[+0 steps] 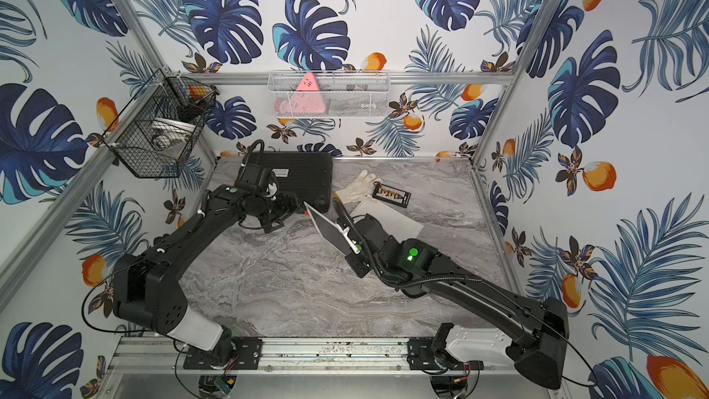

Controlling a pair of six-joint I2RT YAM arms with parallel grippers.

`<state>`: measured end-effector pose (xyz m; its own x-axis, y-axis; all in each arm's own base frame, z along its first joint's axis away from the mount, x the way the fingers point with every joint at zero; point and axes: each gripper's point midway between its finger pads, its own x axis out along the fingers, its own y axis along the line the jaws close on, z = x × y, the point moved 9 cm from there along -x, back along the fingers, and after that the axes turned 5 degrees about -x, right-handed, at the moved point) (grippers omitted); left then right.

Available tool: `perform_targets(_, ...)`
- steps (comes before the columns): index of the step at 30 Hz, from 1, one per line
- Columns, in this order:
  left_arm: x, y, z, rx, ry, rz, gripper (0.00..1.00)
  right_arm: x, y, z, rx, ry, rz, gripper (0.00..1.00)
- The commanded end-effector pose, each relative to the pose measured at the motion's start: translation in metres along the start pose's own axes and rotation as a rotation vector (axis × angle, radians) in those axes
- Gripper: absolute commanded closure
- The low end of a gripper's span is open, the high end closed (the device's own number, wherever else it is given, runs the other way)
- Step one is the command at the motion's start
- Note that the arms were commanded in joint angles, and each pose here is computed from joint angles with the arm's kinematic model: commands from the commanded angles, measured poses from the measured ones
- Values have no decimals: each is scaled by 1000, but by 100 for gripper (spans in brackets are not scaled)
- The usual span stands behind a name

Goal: Wipe the drawing tablet
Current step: Adjust the drawing tablet at the center of the board.

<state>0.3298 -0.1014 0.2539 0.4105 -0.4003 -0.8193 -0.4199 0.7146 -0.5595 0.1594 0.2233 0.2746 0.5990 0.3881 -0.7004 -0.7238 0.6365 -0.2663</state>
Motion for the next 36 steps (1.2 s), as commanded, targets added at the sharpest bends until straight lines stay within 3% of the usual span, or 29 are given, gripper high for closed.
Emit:
perform_targets(1, -21, 1, 2, -19, -78, 84, 4, 1, 5, 14, -218, -125, -259, 100)
perform_targets(6, -41, -4, 5, 2, -131, 102, 3, 13, 42, 12, -488, -172, -418, 100)
perform_targets(13, -27, 16, -6, 2, -107, 128, 3, 49, 98, -11, -852, -270, -530, 100)
perform_targets(22, 0, 39, -25, 23, -1, 104, 3, 97, 134, -45, -1026, -190, -457, 100)
perform_targets(31, 16, 61, -37, 56, 54, 154, 3, 126, 145, -82, -1093, -63, -355, 100)
perform_targets(36, 26, 68, -37, 84, 74, 185, 2, 124, 140, -95, -1059, -9, -327, 85)
